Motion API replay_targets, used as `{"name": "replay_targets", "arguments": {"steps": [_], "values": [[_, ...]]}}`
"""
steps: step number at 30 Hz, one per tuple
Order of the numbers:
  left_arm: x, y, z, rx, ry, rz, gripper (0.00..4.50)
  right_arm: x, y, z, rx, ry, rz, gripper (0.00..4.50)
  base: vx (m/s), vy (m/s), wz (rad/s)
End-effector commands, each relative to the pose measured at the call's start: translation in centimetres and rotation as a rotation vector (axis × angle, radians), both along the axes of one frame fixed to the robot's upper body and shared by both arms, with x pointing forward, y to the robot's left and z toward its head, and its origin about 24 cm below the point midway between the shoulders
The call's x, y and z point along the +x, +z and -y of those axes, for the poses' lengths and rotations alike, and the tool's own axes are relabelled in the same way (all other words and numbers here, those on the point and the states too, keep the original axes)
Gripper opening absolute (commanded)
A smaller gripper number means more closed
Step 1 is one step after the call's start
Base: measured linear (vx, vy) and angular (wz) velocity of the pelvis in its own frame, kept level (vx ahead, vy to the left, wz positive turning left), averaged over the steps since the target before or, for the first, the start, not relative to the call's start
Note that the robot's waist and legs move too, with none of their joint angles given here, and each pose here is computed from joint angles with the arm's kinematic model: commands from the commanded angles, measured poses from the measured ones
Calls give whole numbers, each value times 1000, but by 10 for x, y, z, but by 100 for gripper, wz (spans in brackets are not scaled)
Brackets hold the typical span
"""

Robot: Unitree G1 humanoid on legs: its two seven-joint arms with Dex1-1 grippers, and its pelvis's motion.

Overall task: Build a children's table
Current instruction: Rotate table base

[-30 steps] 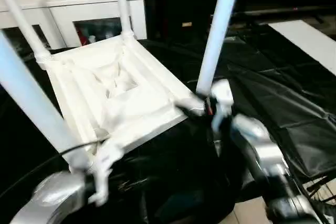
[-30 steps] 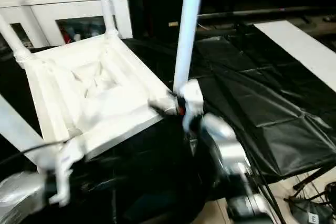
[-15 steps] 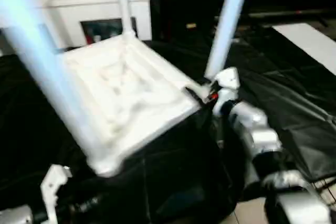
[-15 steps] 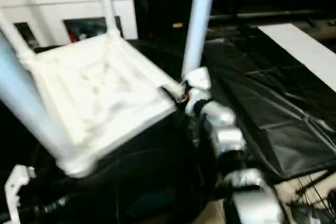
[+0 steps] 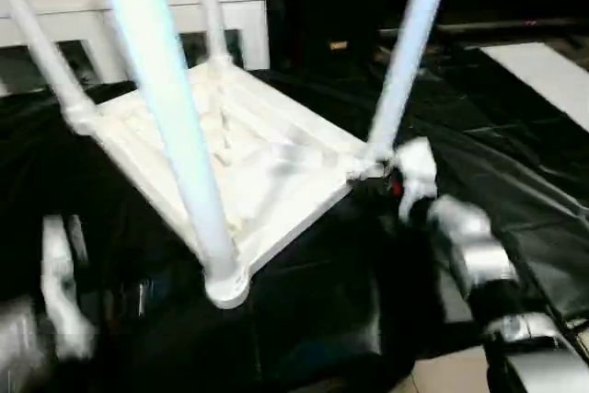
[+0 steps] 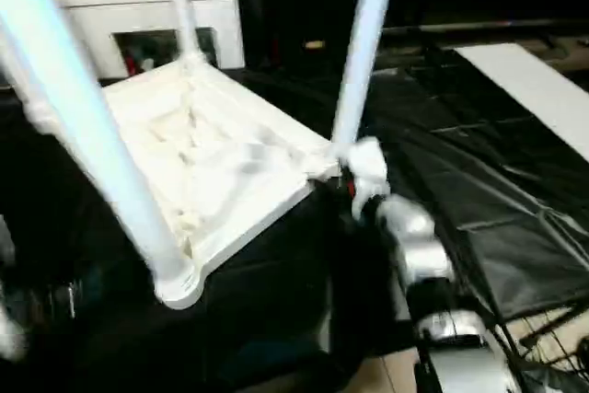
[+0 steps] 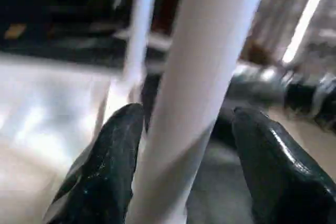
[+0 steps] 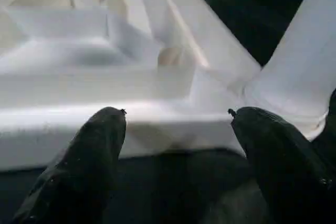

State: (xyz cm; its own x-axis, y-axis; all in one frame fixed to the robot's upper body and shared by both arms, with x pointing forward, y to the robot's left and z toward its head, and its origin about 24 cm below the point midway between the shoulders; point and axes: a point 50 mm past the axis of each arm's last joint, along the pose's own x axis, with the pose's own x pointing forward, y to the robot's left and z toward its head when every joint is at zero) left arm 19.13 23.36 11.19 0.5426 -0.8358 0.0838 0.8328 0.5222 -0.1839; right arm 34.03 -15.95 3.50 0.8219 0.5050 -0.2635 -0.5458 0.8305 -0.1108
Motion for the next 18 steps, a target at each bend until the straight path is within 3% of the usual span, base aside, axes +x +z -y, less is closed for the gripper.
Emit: {"name": "replay_targets", "arguments": {"steps": [1, 2, 3, 9, 12, 16, 18], "values": [[-1, 0, 0, -9, 1, -28, 302, 0, -1, 6, -23, -23, -11, 367, 0, 0, 0], [7, 14, 14, -35, -67, -6, 302, -2, -9, 14, -55, -89, -38, 367, 0, 0, 0], [9, 18, 19, -36, -90, -3, 302, -2, -12, 17, -67, -117, -44, 367, 0, 0, 0], [24, 17, 38, 23, -123, 23, 302, -2, -17, 21, -78, -203, -61, 367, 0, 0, 0], [33, 22, 58, -11, -172, 47, 302, -3, -21, 17, -77, -209, -77, 367, 0, 0, 0], [33, 30, 76, -42, -255, 51, 302, -4, -26, 11, -89, -183, -91, 367, 0, 0, 0], [35, 35, 97, -57, -340, 77, 302, -4, -27, 2, -89, -147, -88, 367, 0, 0, 0]]}}
